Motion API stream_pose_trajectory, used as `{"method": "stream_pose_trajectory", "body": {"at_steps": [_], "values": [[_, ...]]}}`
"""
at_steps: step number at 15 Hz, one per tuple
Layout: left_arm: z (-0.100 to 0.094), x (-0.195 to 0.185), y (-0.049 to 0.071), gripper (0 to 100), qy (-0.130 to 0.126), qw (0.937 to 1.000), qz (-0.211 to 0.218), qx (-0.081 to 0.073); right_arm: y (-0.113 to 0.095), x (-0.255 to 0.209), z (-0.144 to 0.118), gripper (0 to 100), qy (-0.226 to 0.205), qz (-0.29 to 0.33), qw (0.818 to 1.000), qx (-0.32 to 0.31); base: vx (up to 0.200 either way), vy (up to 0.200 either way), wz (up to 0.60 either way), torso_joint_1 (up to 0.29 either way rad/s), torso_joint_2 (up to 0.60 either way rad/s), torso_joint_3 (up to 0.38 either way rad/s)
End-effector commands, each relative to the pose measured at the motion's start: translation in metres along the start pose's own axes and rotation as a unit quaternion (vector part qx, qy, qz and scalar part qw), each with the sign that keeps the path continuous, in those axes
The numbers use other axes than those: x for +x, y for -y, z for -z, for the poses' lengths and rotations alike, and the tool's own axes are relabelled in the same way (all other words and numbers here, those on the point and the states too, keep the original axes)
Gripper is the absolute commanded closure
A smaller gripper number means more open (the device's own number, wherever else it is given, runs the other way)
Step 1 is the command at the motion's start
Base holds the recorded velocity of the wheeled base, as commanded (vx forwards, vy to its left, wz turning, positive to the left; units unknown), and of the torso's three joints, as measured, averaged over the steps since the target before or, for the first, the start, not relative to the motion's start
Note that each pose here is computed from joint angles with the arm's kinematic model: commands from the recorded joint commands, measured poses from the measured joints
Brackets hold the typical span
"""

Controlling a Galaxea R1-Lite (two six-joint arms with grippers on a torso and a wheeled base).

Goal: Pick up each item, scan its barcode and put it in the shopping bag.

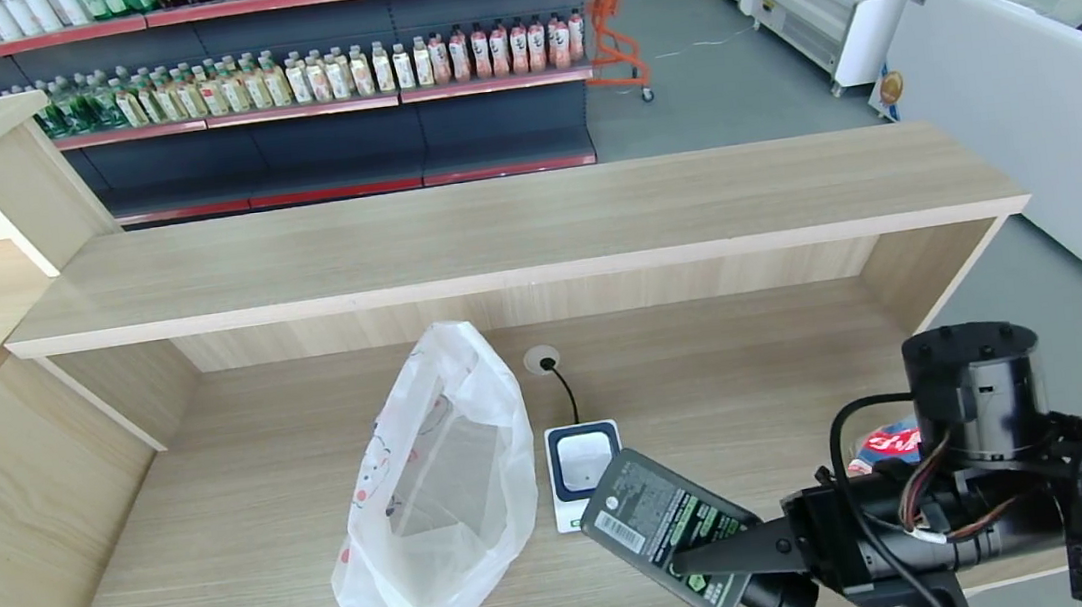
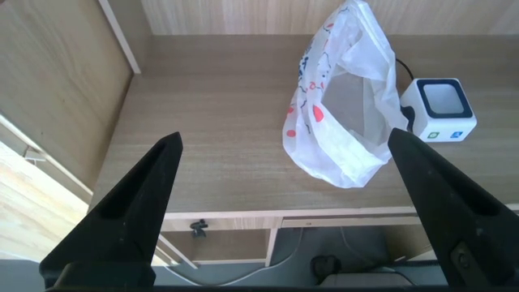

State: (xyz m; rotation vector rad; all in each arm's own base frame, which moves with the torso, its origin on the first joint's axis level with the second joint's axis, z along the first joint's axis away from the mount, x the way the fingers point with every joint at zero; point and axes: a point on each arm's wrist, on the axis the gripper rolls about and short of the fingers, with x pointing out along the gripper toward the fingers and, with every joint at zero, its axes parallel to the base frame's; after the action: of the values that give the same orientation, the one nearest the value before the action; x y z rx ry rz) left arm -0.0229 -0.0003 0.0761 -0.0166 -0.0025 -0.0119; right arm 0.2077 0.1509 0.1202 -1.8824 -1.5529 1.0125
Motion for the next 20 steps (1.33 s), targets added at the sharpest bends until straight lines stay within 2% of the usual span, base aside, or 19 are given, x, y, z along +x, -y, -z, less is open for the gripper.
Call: {"method": "stream_pose_trajectory", "body": {"at_steps": [1,5,20], "values": [[0.0,0.0,0.0,0,0.0,1.0,0.0,0.0,0.004,0.007,-0.003,100,0.012,0.014,1.0,-0.015,0.0,0.0,0.0,0.0,0.0,0.0],[0.0,0.0,0.0,0,0.0,1.0,0.0,0.0,0.021,0.013,-0.007,100,0.019,0.045,0.997,-0.052,0.0,0.0,0.0,0.0,0.0,0.0],[0.0,0.0,0.0,0,0.0,1.0,0.0,0.0,0.018,0.012,-0.009,100,0.021,0.039,0.998,-0.04,0.0,0.0,0.0,0.0,0.0,0.0]]}}
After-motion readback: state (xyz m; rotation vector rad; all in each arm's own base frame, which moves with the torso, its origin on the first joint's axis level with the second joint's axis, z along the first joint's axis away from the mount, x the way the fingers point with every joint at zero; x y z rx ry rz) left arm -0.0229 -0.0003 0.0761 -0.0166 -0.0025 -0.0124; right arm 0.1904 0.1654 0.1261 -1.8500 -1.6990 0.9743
